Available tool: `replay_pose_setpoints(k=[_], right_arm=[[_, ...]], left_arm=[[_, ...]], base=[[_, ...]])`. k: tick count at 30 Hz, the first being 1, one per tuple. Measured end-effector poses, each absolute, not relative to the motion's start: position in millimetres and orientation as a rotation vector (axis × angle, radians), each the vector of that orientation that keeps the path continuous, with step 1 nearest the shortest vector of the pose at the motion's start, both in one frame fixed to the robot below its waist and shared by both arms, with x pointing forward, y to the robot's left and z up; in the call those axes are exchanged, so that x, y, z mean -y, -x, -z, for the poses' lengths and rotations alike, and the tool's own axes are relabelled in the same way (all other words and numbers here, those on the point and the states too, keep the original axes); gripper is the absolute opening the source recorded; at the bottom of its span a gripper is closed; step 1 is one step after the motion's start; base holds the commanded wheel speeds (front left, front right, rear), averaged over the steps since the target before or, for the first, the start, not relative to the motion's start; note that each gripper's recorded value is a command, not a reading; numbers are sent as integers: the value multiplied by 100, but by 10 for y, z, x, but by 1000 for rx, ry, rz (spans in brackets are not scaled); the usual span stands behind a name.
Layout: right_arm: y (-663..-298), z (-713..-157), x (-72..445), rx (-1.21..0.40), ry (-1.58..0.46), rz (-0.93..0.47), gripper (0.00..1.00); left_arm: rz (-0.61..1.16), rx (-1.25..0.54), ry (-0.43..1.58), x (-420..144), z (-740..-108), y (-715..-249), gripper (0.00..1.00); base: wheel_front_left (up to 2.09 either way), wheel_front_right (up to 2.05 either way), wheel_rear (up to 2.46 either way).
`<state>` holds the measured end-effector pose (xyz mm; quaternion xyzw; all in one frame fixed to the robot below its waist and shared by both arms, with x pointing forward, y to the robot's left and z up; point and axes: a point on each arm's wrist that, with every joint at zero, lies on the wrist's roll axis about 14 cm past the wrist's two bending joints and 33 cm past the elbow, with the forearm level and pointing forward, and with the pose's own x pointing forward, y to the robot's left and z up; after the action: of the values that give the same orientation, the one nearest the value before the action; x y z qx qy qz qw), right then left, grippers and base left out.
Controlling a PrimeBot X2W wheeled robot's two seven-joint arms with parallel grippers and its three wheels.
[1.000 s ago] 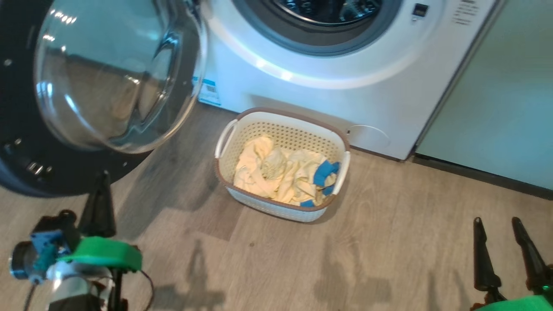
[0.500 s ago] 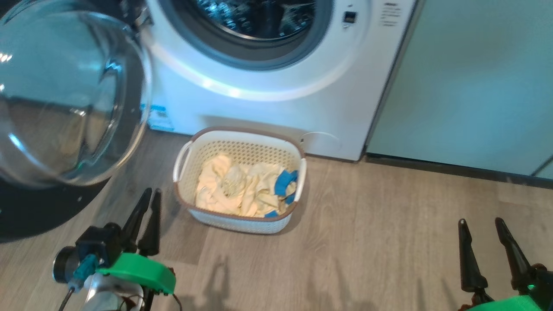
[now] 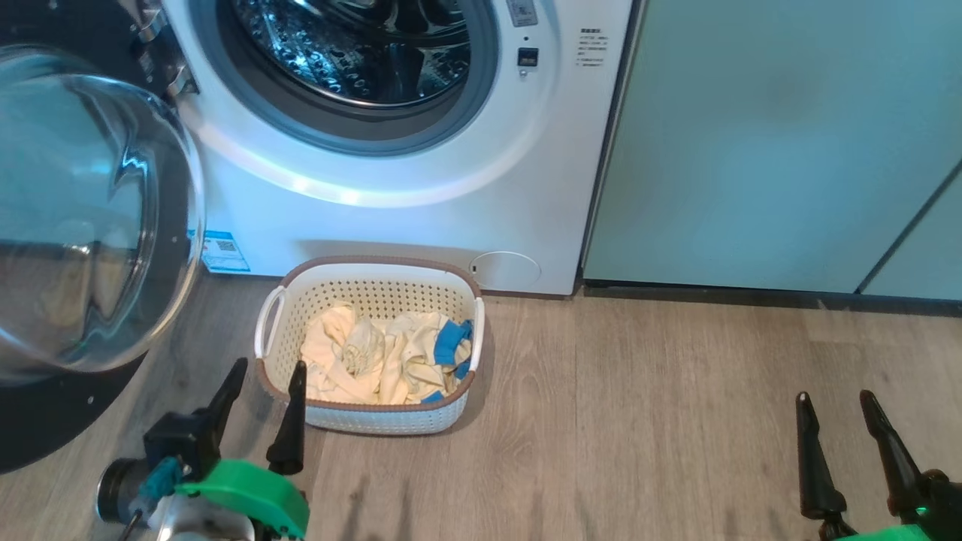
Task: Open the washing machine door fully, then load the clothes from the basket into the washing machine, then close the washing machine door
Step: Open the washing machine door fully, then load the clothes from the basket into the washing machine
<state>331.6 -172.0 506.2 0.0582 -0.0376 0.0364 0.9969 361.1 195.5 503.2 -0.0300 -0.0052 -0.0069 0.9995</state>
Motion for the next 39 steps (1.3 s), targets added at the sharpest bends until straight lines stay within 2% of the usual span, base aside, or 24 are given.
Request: replay_pose_setpoints(k=[17, 39], right_arm=[[-3262, -5046, 1840, 71, -122, -31, 100], [-3269, -5054, 1855, 74, -120, -27, 100]], left_arm=[[58, 8, 56, -1788, -5041, -3701, 100], [33, 17, 49, -1821, -5056, -3695, 100]], base=[[0, 0, 0], [0, 0, 0]])
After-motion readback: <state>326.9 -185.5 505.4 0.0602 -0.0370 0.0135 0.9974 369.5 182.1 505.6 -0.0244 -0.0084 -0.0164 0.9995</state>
